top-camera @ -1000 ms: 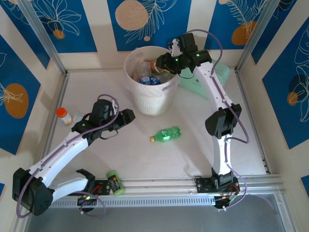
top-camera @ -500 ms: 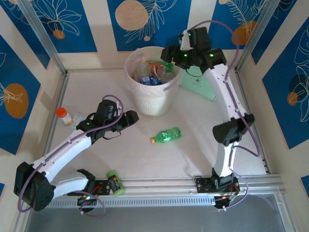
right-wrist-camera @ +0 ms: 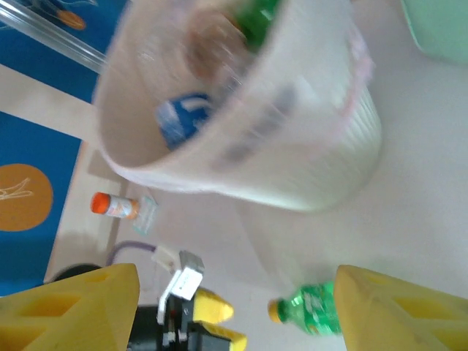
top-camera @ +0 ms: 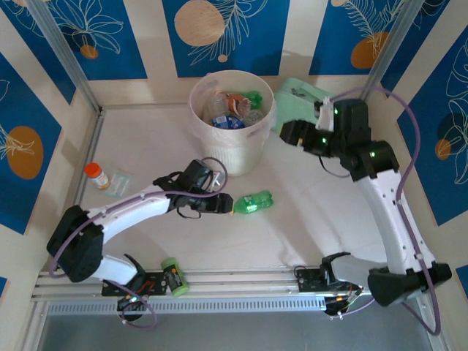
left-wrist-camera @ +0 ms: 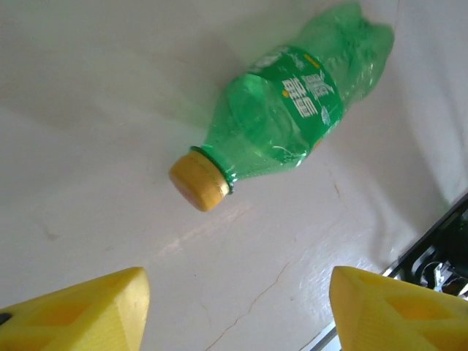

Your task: Put the plastic bottles in the bin

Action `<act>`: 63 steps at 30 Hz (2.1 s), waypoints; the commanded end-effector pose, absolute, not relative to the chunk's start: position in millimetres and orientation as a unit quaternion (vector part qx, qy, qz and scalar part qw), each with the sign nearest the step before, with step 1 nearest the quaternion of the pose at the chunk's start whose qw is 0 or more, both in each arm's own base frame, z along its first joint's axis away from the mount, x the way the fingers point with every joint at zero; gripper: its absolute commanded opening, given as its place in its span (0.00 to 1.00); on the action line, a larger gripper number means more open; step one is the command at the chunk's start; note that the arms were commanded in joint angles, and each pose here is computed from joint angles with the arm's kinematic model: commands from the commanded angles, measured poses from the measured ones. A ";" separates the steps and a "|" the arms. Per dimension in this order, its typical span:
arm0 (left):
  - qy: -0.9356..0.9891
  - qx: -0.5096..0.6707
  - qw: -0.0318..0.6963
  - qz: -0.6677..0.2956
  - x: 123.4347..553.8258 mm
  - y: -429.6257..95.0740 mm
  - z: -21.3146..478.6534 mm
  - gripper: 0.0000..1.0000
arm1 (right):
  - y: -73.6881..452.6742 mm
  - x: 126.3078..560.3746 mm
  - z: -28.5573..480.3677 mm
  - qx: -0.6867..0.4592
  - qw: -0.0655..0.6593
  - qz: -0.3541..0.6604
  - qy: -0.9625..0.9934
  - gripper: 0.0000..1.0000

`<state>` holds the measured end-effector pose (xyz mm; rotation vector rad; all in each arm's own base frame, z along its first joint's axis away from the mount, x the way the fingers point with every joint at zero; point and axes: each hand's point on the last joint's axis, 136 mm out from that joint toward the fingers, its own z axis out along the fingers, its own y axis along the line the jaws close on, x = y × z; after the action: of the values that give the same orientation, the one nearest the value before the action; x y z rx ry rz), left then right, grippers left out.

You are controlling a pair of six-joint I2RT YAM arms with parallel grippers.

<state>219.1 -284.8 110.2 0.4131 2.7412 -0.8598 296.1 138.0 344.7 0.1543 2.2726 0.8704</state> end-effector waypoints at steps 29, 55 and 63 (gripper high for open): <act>0.899 0.365 0.077 -0.231 227.4 -324.9 50.3 0.62 | 110.1 256.1 280.3 0.177 0.256 0.424 0.851 0.77; 0.871 0.408 0.191 -0.198 202.2 -324.5 130.1 0.16 | 112.6 255.9 283.5 0.174 0.226 0.449 0.847 0.79; 0.869 0.329 0.321 -0.183 215.8 -287.9 229.6 0.15 | 120.3 253.0 310.4 0.150 0.242 0.458 0.842 0.82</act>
<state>206.7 -308.0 195.7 0.9980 2.3119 -0.5612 260.3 113.7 285.0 0.4836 2.3420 1.2105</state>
